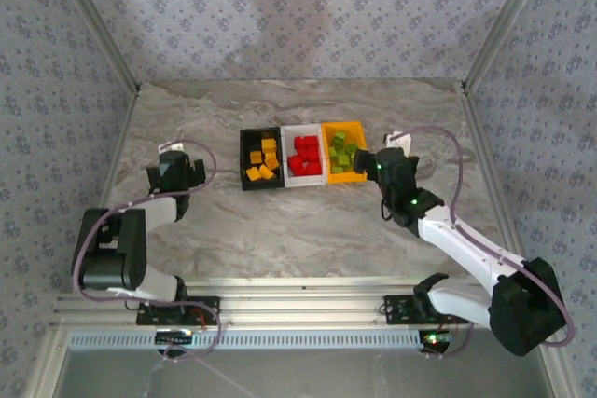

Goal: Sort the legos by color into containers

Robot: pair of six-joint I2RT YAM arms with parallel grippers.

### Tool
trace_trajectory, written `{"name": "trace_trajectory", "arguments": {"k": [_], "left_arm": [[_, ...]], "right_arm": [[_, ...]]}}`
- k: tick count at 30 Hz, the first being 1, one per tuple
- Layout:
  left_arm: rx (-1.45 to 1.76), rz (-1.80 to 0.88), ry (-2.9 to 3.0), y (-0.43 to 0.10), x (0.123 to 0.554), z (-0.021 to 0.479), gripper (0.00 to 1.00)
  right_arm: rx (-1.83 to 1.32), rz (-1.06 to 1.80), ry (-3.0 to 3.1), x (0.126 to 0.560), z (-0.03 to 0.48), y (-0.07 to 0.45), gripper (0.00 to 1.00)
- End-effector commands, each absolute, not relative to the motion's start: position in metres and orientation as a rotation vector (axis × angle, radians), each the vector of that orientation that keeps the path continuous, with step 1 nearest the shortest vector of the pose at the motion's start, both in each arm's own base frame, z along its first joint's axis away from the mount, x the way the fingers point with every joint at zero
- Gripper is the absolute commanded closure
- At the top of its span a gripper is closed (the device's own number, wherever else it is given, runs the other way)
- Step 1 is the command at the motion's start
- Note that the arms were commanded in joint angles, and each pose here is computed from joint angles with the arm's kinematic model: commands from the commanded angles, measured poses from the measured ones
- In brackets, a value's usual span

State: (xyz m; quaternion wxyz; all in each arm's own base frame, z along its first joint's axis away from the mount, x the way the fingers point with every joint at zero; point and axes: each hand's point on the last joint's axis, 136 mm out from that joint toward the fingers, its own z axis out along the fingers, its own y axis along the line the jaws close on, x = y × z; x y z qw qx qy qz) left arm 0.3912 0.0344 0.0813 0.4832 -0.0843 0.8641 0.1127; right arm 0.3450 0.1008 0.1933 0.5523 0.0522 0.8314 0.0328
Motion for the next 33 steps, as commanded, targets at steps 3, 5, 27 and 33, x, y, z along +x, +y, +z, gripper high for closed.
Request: {"name": "trace_trajectory", "arguments": {"k": [3, 5, 27, 33], "left_arm": [[-0.140, 0.205, 1.990, 0.025, 0.400, 0.098, 0.00], [-0.105, 0.139, 1.940, 0.017, 0.393, 0.095, 0.00], [-0.136, 0.097, 1.945, 0.025, 0.396, 0.090, 0.00], [-0.137, 0.096, 1.944, 0.025, 0.396, 0.091, 0.00]], "right_arm": [[0.034, 0.069, 1.862, 0.349, 0.210, 0.102, 0.00], [0.054, 0.054, 1.879, 0.350, 0.205, 0.096, 0.00], [0.128, -0.188, 1.829, 0.334, 0.176, -0.014, 0.00], [0.107, -0.181, 1.875, 0.346, 0.130, -0.030, 0.00]]}}
